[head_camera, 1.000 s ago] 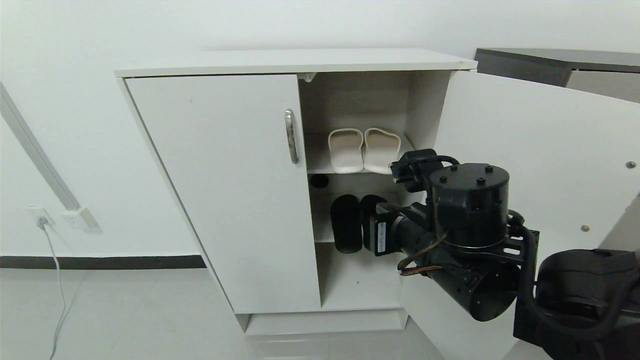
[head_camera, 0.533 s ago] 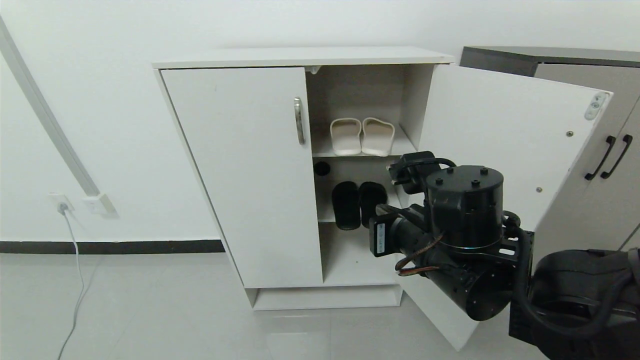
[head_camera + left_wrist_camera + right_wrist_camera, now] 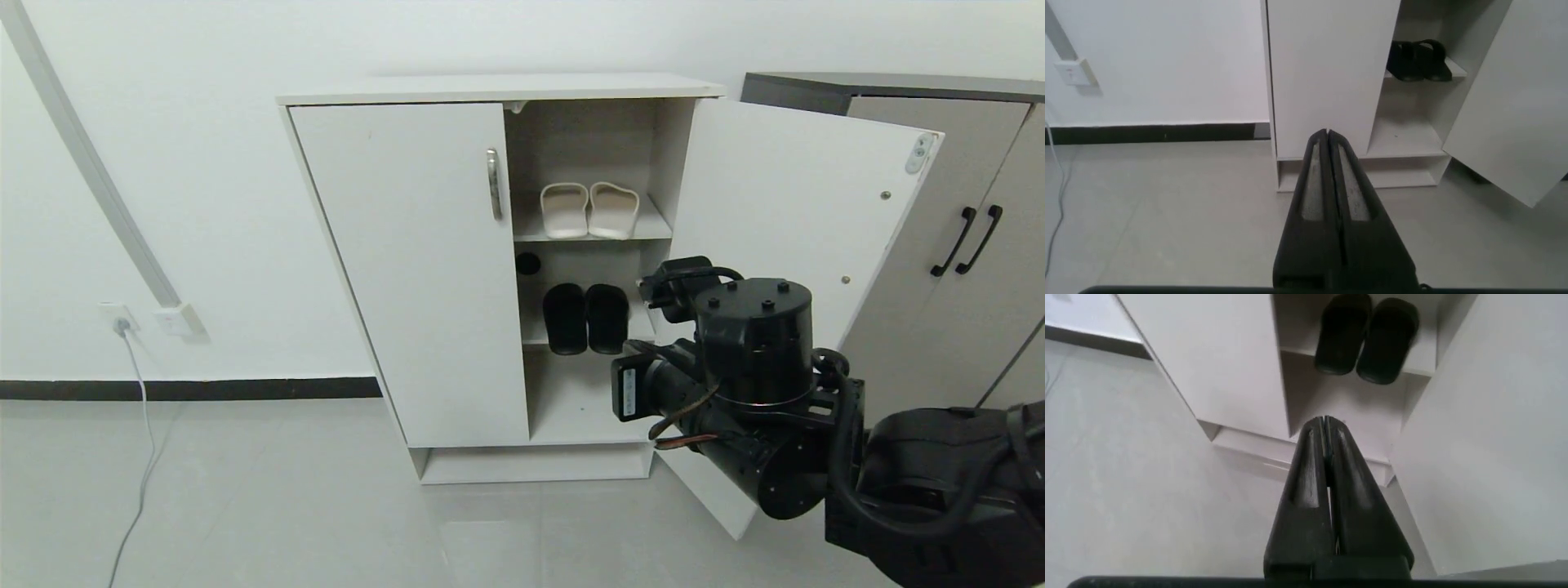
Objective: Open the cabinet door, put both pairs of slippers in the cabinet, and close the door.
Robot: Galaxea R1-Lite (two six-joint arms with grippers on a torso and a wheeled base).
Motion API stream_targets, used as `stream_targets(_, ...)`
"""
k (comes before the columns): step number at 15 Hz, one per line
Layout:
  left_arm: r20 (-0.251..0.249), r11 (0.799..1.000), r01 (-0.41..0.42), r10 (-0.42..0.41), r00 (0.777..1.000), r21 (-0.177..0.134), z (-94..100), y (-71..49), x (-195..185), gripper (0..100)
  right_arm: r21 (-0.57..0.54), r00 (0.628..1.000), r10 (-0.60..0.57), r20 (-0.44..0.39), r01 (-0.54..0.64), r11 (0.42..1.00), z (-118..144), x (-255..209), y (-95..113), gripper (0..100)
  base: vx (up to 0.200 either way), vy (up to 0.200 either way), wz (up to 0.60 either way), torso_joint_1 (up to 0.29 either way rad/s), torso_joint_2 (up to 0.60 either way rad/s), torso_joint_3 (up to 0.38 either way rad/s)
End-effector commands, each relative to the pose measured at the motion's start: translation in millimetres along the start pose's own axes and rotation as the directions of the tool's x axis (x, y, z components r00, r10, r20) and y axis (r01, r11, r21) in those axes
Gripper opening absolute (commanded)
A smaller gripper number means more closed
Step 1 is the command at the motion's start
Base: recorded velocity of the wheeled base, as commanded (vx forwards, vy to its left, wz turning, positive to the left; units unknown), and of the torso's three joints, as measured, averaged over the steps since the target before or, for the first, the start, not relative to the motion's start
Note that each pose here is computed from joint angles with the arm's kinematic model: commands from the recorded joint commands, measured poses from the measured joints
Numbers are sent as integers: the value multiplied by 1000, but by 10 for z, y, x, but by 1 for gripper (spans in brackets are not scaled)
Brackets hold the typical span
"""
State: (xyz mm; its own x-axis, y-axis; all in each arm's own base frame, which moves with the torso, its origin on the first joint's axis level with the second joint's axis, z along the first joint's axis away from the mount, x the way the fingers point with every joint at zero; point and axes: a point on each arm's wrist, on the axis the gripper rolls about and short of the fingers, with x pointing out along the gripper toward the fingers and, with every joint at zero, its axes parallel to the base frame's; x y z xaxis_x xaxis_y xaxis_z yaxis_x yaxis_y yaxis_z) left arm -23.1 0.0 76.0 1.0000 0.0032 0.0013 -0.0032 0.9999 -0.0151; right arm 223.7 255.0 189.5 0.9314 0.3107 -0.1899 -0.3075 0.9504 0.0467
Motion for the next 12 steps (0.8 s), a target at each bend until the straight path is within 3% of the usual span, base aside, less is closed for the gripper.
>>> stream_targets(1, -1, 1000, -1, 1, 1000, 0, 0, 0, 1, 0, -6, 1000, -6, -12, 6, 1000, -42, 30, -8, 0, 0, 0, 0, 0, 0, 0)
stream_targets(12, -1, 1000, -1, 1, 1000, -2, 0, 0, 1, 0, -22, 999, -19, -27, 18, 1000, -124, 98, -65, 0, 0, 0, 0, 0, 0, 0)
